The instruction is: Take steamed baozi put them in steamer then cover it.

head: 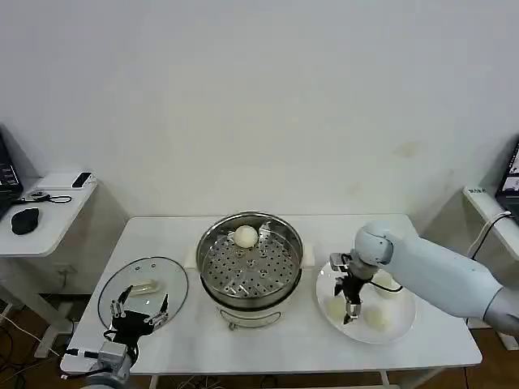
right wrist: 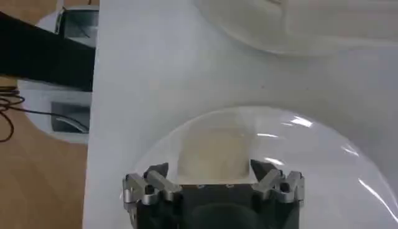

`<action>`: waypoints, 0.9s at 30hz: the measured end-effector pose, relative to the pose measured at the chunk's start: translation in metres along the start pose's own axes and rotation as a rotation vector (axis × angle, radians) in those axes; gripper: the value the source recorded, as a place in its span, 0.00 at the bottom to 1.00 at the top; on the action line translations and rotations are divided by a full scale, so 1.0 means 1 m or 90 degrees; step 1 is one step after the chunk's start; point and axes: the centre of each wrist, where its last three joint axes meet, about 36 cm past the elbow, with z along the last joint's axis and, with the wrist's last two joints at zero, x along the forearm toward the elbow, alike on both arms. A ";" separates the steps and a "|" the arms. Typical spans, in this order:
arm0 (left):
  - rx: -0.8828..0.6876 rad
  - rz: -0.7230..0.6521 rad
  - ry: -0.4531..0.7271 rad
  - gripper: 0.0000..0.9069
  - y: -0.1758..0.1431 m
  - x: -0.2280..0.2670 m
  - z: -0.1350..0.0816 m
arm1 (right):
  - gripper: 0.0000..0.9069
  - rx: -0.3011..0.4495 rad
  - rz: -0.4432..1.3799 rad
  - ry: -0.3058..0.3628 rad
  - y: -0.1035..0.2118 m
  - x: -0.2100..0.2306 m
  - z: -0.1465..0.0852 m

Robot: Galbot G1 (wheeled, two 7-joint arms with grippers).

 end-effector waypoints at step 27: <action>0.003 0.000 0.000 1.00 -0.001 -0.002 0.001 | 0.74 -0.006 0.014 -0.011 0.002 0.014 0.008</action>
